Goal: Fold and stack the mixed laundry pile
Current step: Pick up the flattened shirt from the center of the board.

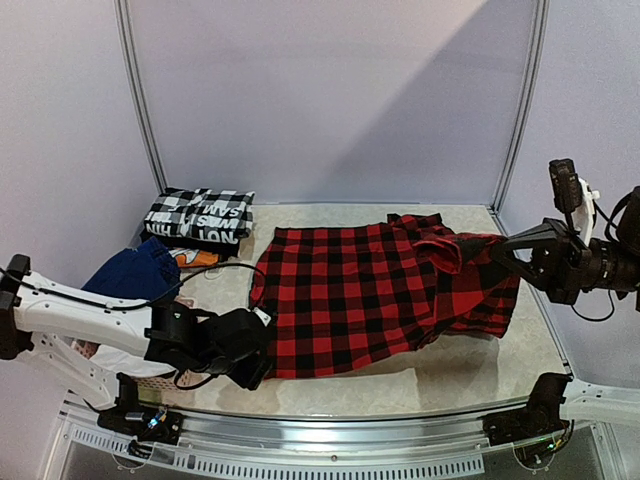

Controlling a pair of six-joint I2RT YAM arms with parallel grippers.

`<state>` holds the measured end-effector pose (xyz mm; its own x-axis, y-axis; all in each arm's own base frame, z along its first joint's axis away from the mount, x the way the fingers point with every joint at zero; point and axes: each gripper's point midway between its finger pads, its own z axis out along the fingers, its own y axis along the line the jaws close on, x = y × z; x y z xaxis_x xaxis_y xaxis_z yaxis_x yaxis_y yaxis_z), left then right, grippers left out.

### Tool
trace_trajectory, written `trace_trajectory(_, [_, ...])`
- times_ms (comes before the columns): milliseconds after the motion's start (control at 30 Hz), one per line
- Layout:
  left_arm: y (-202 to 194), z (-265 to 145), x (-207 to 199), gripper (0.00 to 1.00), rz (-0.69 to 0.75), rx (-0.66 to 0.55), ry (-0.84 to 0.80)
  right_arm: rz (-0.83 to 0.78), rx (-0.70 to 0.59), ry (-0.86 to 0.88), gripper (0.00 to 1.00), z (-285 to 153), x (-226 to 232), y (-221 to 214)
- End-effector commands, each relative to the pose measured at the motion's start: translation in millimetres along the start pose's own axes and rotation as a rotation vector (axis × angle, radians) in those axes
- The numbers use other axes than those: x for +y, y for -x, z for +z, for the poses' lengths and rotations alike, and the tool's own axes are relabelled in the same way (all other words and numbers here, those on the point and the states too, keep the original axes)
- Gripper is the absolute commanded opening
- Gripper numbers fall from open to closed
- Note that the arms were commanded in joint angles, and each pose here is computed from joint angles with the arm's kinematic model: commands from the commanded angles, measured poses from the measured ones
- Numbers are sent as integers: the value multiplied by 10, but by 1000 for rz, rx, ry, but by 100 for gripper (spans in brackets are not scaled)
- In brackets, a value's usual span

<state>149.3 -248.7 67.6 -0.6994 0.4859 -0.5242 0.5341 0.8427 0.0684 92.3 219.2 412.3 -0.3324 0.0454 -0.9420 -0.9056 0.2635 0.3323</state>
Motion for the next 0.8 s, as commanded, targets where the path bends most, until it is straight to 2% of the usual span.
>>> trace_trajectory(0, [-145,240,-92,68,-31,76,-41,35,29,-80,0,42,-190,-151])
trace_trajectory(333, [-308,468,-145,60,-38,148,-40,38,14,-148,0,-27,-289,-163])
trace_trajectory(567, [-348,561,-105,52,-46,152,-13,28,17,-146,0,-37,-277,-154])
trace_trajectory(667, [-350,587,-85,42,-41,147,1,22,11,-140,0,-51,-259,-138])
trace_trajectory(767, [-345,604,-82,22,-24,144,6,14,4,-134,0,-68,-233,-111])
